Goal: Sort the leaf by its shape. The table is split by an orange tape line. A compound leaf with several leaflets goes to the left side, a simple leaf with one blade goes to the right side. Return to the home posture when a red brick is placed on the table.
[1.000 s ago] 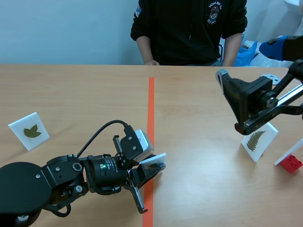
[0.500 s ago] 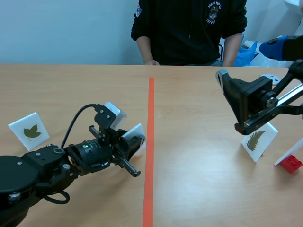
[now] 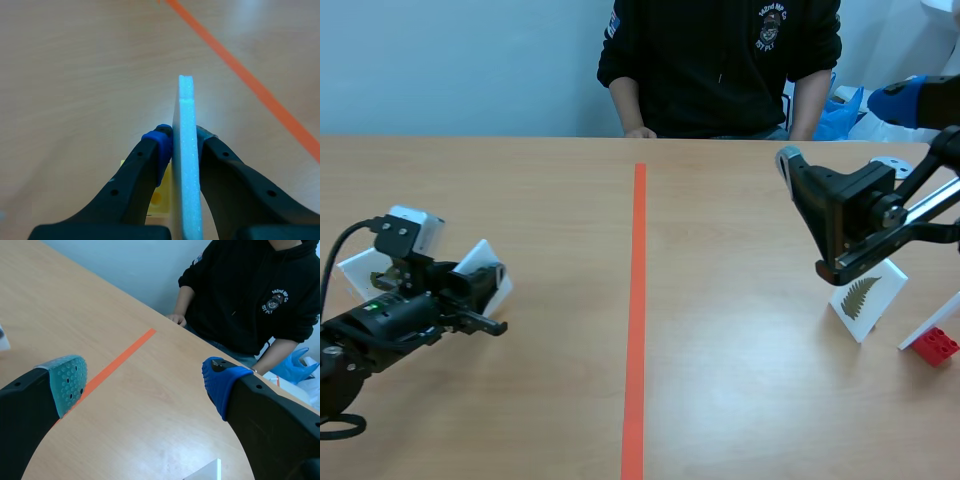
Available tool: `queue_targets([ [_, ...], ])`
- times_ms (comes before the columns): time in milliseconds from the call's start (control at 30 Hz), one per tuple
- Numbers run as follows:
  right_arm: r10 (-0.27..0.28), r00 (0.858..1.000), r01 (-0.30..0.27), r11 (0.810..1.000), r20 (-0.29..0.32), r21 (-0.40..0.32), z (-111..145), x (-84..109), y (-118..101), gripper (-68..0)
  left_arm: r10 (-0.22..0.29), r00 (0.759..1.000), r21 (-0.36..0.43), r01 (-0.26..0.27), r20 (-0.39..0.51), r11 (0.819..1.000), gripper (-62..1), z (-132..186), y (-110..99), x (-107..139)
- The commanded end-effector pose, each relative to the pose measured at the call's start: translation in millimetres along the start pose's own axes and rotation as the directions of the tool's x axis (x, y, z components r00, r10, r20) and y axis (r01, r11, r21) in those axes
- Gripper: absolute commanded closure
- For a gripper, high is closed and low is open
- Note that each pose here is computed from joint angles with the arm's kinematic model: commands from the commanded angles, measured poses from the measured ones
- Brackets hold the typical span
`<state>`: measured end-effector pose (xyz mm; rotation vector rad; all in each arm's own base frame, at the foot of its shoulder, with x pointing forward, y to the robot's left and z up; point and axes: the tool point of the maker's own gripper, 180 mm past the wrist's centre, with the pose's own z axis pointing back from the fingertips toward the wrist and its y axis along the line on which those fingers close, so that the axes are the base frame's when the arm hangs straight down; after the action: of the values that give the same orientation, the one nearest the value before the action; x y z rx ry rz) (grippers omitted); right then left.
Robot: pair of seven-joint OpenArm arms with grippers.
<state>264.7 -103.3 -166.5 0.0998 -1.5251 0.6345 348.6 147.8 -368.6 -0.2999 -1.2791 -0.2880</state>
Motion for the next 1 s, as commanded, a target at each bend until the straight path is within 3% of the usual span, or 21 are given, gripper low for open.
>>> queue_targets([
  [0,0.018,0.999,-0.018,1.0,0.026,-0.013,-0.9,7.0,-6.1,-47.5,-0.004,0.999,0.027,0.003,0.044,1.0,-4.7,0.0,9.3,14.0],
  [267,0.017,1.0,-0.017,1.0,0.026,-0.014,-0.9,6.9,-6.1,-47.5,-0.013,0.999,0.178,0.004,0.045,0.984,-4.7,18.9,51.1,12.2],
  [433,0.015,1.0,-0.015,1.0,0.027,-0.015,-0.9,7.0,-6.1,-47.5,-0.055,0.998,0.236,0.053,0.005,0.97,-4.7,25.7,59.4,1.9],
  [600,0.015,1.0,-0.015,1.0,0.027,-0.015,-0.9,7.1,-6.2,-47.5,-0.08,0.997,0.225,0.082,-0.018,0.971,-5.1,27.1,56.8,-3.2],
  [700,0.015,1.0,-0.015,1.0,0.027,-0.015,-0.9,7.1,-6.2,-47.5,-0.08,0.997,0.225,0.082,-0.018,0.971,-12.7,27.1,56.8,-3.2],
  [833,0.015,1.0,-0.015,1.0,0.027,-0.015,-0.9,7.1,-6.2,-47.5,-0.08,0.997,0.224,0.082,-0.018,0.971,-30.4,27.0,56.2,-3.5],
  [967,0.015,1.0,-0.015,1.0,0.027,-0.015,-0.9,7.1,-6.2,-47.5,-0.08,0.997,0.224,0.082,-0.018,0.971,-39.8,27.0,56.2,-3.4],
])
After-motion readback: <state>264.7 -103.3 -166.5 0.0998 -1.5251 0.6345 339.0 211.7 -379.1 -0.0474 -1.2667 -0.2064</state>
